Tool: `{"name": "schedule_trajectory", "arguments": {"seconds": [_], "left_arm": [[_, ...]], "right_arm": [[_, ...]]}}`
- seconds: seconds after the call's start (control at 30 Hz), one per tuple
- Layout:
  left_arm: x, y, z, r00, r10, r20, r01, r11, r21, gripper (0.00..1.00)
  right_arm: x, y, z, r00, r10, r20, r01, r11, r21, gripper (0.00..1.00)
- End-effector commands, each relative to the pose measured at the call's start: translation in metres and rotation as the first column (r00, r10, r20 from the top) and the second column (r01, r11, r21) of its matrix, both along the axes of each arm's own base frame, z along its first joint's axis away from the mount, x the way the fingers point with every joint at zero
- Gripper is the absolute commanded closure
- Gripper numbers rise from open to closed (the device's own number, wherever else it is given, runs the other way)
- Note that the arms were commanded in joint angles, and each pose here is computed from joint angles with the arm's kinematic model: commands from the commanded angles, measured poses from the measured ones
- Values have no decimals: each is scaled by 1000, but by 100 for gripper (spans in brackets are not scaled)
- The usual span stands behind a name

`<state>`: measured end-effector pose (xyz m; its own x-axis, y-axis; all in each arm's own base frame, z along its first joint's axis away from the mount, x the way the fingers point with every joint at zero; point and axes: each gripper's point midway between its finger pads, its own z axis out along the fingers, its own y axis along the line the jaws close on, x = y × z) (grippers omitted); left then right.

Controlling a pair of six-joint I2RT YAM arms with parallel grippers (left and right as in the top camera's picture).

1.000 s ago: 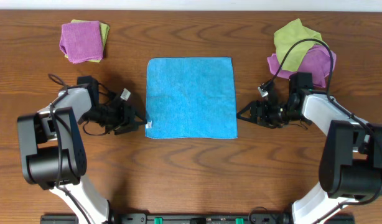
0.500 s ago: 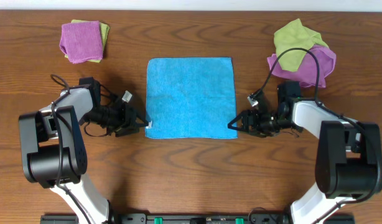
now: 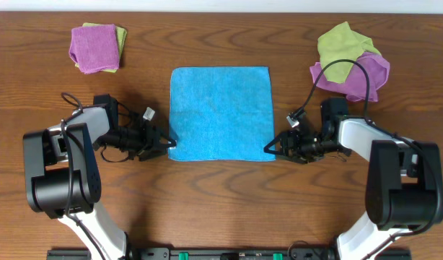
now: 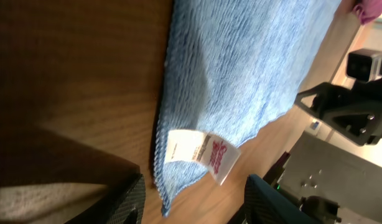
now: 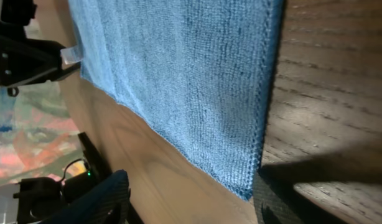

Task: Fold the cloth
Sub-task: 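Move both grippers inward to the left and right edges of the blue cloth, then grasp the front corners of the blue cloth with both grippers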

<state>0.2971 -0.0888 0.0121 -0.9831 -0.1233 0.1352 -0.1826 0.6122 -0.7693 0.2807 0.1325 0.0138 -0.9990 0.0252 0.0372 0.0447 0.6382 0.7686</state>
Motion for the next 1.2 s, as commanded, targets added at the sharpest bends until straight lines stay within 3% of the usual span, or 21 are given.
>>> {"name": "schedule_trajectory", "arguments": {"seconds": [0.0, 0.17, 0.3, 0.47, 0.63, 0.73, 0.83, 0.97, 1.17], "left_arm": [[-6, 0, -13, 999, -8, -33, 10, 999, 49, 46], [-7, -14, -14, 998, -50, -24, 52, 997, 56, 48], [-7, -14, -15, 998, -53, -24, 55, 997, 61, 64], [-8, -14, -15, 998, -52, -26, 54, 997, 61, 64], [-8, -14, -15, 998, -50, -32, 51, 997, 60, 89], [-10, -14, -14, 998, -50, -40, 52, 997, 59, 89], [-12, -14, -14, 997, -50, -53, 53, 997, 57, 77], [-19, -10, -17, 995, -60, -81, 68, 994, 89, 70], [-23, -8, -19, 993, -68, -95, 78, 991, 104, 68]], "right_arm": [[-14, 3, -15, 999, 35, -39, -37, 998, -60, 37], [-18, 8, -22, 997, 64, -41, -68, 991, -111, 36], [-17, 4, -23, 998, 54, -41, -59, 991, -121, 39], [-19, -10, -31, 997, 39, -60, -50, 980, -194, 39], [-20, -25, -39, 996, 4, -87, -28, 961, -275, 41], [-24, -30, -42, 994, -3, -106, -30, 951, -307, 38], [-24, -32, -43, 994, -6, -110, -30, 947, -320, 36], [-26, -43, -48, 992, -29, -125, -20, 926, -377, 36], [-12, -54, -53, 996, -50, -70, 16, 905, -426, 35]]}}
